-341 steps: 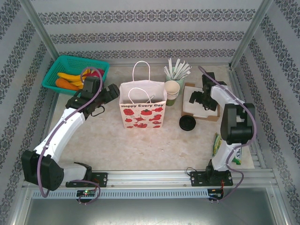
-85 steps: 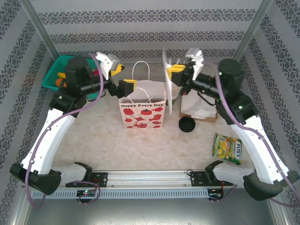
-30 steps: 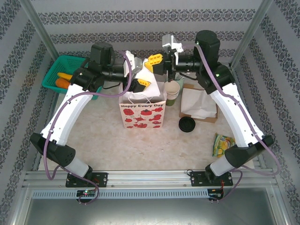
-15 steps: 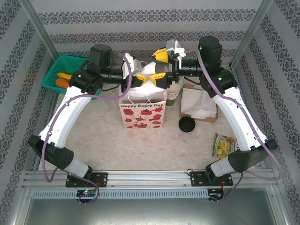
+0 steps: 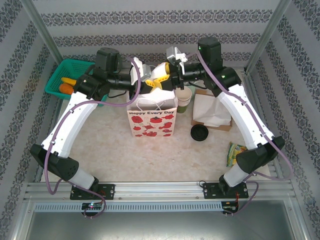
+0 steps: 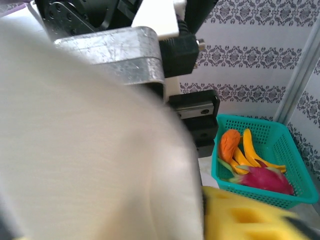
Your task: Pack the takeout coffee
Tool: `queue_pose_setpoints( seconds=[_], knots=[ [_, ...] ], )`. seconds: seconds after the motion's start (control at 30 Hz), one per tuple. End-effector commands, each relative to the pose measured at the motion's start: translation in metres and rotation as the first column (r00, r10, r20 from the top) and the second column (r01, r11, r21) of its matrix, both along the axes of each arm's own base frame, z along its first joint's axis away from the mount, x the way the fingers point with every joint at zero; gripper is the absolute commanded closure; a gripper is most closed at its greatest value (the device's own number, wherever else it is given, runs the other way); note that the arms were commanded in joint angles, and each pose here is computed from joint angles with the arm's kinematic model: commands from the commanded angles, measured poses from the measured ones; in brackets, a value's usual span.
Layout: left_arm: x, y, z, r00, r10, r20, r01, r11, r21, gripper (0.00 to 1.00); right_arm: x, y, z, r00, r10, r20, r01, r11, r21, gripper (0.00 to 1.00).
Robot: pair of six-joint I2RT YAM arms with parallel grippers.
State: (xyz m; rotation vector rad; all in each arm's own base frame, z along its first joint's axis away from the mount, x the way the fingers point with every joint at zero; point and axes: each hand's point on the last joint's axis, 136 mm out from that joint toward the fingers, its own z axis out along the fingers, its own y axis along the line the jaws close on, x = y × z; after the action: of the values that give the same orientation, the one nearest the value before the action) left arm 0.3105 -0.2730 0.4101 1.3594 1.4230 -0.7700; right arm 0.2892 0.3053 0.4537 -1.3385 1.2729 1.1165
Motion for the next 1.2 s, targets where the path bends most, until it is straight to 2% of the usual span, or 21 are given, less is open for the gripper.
queue_pose_setpoints(
  seconds=[0.0, 0.03, 0.1, 0.17, 0.23, 0.3, 0.47, 0.67, 0.77, 0.8, 0.9, 1.03, 1.13, 1.17],
  knots=[
    [-0.005, 0.005, 0.008, 1.000, -0.003, 0.028, 0.002, 1.000, 0.003, 1.00, -0.012, -0.002, 0.019, 0.996, 0.000, 0.094, -0.003, 1.000, 0.024, 0.94],
    [-0.005, 0.006, 0.006, 1.000, 0.002, 0.027, -0.002, 1.000, 0.009, 1.00, -0.010, -0.003, 0.021, 0.994, -0.019, 0.106, 0.017, 1.000, 0.024, 1.00],
    [-0.001, 0.008, -0.002, 1.000, 0.026, 0.010, -0.026, 0.999, 0.027, 0.97, -0.004, -0.005, 0.028, 0.991, -0.075, 0.114, 0.073, 0.997, 0.027, 1.00],
    [0.003, 0.012, -0.009, 0.998, 0.055, -0.006, -0.054, 0.998, 0.041, 0.89, 0.000, -0.007, 0.031, 0.987, -0.110, 0.113, 0.108, 0.994, 0.028, 1.00],
    [0.008, 0.018, -0.011, 0.995, 0.104, -0.014, -0.103, 0.994, 0.034, 0.76, 0.005, -0.007, 0.030, 0.984, -0.139, 0.108, 0.138, 0.990, 0.021, 1.00],
    [0.018, 0.028, -0.015, 0.984, 0.179, -0.023, -0.179, 0.984, 0.019, 0.73, 0.010, -0.006, 0.023, 0.983, -0.154, 0.101, 0.155, 0.988, 0.002, 1.00],
    [0.019, 0.049, -0.027, 0.956, 0.286, -0.060, -0.286, 0.958, 0.018, 0.71, 0.020, -0.008, 0.013, 0.978, -0.187, 0.089, 0.189, 0.982, -0.018, 1.00],
    [0.018, 0.080, -0.043, 0.888, 0.455, -0.062, -0.455, 0.890, 0.009, 0.70, 0.032, -0.018, 0.005, 0.974, -0.216, 0.074, 0.219, 0.975, -0.037, 1.00],
    [0.012, 0.089, -0.046, 0.861, 0.503, -0.075, -0.505, 0.863, 0.000, 0.65, 0.035, -0.022, -0.001, 0.974, -0.219, 0.064, 0.222, 0.974, -0.045, 1.00],
    [0.011, 0.093, -0.048, 0.847, 0.525, -0.079, -0.527, 0.850, -0.002, 0.60, 0.035, -0.022, -0.004, 0.975, -0.215, 0.059, 0.218, 0.975, -0.051, 1.00],
    [0.016, 0.105, -0.049, 0.790, 0.606, -0.095, -0.609, 0.793, -0.013, 0.56, 0.031, -0.021, -0.013, 0.980, -0.192, 0.046, 0.194, 0.978, -0.070, 1.00],
    [0.021, 0.113, -0.048, 0.735, 0.660, -0.155, -0.672, 0.740, -0.029, 0.54, 0.030, -0.017, -0.027, 0.985, -0.173, 0.027, 0.175, 0.980, -0.100, 1.00],
    [0.028, 0.128, -0.046, 0.647, 0.734, -0.206, -0.756, 0.652, -0.051, 0.51, 0.034, -0.011, -0.043, 0.981, -0.186, 0.052, 0.193, 0.966, -0.173, 1.00],
    [0.031, 0.136, -0.045, 0.599, 0.770, -0.221, -0.796, 0.602, -0.061, 0.46, 0.035, -0.009, -0.048, 0.981, -0.185, 0.055, 0.192, 0.962, -0.192, 1.00]
  ],
)
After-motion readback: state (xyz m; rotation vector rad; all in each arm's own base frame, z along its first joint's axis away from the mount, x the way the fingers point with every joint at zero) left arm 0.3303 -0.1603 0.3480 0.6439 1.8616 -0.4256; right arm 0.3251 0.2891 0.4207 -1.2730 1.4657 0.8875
